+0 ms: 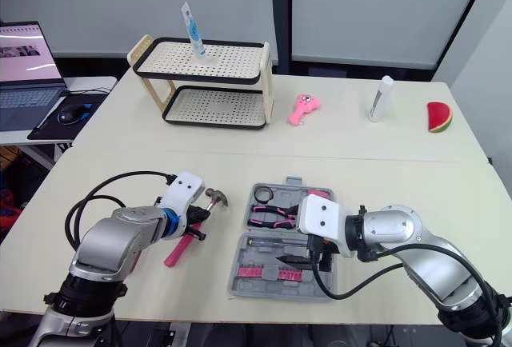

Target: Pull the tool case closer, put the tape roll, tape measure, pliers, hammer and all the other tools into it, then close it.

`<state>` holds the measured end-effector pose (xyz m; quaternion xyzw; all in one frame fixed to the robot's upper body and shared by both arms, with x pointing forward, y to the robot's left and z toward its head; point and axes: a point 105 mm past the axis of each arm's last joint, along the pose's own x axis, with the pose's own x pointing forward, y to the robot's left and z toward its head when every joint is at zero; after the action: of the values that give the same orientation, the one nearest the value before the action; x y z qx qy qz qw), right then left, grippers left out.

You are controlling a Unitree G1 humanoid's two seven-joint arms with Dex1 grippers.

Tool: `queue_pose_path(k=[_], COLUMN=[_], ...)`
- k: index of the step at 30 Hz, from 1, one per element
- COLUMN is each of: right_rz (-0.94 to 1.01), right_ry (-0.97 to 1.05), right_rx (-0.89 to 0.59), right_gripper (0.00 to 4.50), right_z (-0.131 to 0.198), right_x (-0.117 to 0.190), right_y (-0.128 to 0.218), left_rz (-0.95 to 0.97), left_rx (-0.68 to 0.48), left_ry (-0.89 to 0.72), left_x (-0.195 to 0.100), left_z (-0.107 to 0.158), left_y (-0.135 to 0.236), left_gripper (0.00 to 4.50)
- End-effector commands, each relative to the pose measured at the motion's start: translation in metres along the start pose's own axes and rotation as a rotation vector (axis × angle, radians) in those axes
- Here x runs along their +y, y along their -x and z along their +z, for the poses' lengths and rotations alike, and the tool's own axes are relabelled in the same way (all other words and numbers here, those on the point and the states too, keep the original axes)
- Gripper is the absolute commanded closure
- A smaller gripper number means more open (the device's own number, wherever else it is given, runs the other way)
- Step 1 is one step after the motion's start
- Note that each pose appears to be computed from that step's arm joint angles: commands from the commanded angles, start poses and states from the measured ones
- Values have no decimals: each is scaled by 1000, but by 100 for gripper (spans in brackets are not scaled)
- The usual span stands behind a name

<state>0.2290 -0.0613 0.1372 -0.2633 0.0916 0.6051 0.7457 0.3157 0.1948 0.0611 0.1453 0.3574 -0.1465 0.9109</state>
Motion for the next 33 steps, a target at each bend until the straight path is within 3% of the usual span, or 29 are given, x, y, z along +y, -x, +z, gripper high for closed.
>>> queue_pose_path(k=[1, 7, 8, 16, 21, 24, 33], right_rz=[-1, -1, -3, -32, -65, -79, -88], right_ry=[27, 28, 29, 34, 9, -1, -9], right_rx=[-16, -11, -12, -54, -96, -96, -90], right_gripper=[0, 0, 0, 0, 0, 0, 0], right_z=[5, 5, 6, 13, 19, 19, 19], right_x=[0, 0, -1, -2, -2, -2, -2], right_y=[3, 5, 5, 10, 13, 14, 12], left_rz=[53, 57, 61, 23, -100, -171, -55], left_rx=[-11, -47, -60, -129, -362, -483, -408], left_ry=[34, 100, 102, 78, 55, 9, 76], left_x=[7, 11, 12, 17, 18, 9, 6], left_z=[-2, -7, -7, -9, 8, 13, -7], left_y=[-1, -4, -3, 21, 44, 48, 10], left_gripper=[449, 449, 378, 145, 2, 2, 2])
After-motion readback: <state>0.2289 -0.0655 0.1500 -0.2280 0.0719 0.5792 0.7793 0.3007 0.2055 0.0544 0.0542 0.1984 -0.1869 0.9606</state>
